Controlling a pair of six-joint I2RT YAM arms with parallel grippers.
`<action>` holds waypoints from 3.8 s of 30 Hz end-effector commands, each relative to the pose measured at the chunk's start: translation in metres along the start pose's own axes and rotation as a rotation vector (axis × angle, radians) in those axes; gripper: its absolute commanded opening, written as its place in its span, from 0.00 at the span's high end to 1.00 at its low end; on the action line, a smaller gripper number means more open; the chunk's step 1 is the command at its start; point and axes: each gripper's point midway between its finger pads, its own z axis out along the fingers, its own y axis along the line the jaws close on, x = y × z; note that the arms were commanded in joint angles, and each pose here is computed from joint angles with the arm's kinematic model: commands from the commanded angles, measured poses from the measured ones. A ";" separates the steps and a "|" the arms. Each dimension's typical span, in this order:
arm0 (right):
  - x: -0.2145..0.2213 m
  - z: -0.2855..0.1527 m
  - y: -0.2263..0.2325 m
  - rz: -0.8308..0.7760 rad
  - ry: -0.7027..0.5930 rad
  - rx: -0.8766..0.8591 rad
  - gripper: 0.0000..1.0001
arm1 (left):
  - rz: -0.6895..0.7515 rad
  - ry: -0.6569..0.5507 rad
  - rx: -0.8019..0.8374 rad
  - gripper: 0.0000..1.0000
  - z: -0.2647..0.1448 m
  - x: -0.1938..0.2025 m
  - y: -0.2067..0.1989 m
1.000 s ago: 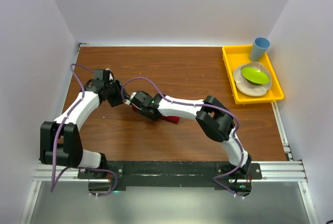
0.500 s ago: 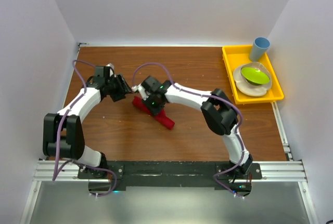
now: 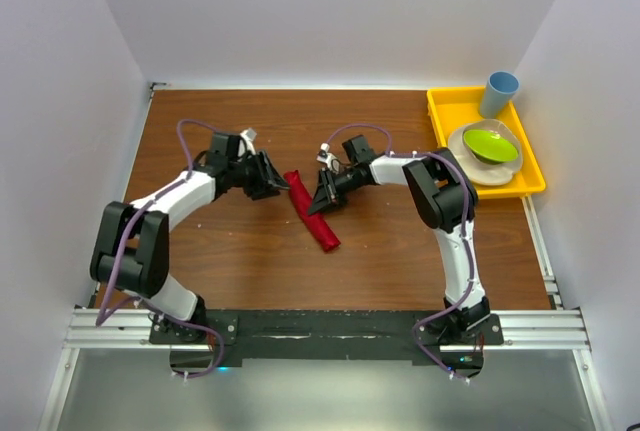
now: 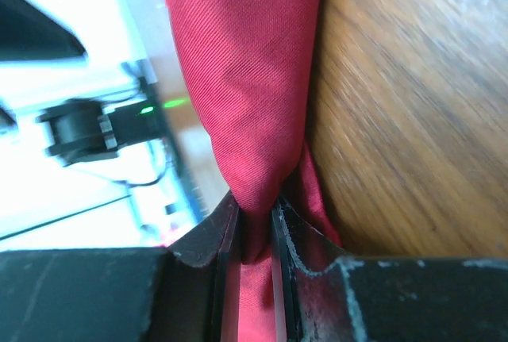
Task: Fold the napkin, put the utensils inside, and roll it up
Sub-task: Roll the napkin with the utensil
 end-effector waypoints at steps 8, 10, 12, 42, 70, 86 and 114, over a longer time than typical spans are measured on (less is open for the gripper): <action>0.016 -0.001 -0.029 0.059 0.075 -0.031 0.77 | 0.006 -0.015 0.231 0.69 0.055 -0.016 -0.045; 0.014 -0.002 -0.030 0.043 0.071 -0.013 0.76 | 0.006 -0.025 0.247 0.72 0.062 -0.019 -0.045; 0.013 -0.005 -0.030 0.040 0.069 0.012 0.73 | -0.002 -0.025 0.249 0.74 0.070 -0.020 -0.040; 0.053 -0.090 -0.032 -0.273 0.005 0.854 0.46 | 0.006 0.020 0.096 0.80 0.091 0.000 0.008; -0.003 -0.029 0.034 -1.044 0.015 1.137 0.37 | -0.134 -0.092 -0.002 0.46 -0.015 -0.060 0.014; -0.013 -0.028 -0.017 -1.040 0.044 1.324 0.51 | -0.134 -0.082 0.019 0.47 -0.019 -0.049 0.013; 0.001 -0.007 0.033 0.048 -0.057 0.042 0.86 | -0.066 0.030 0.187 0.47 -0.003 -0.030 -0.028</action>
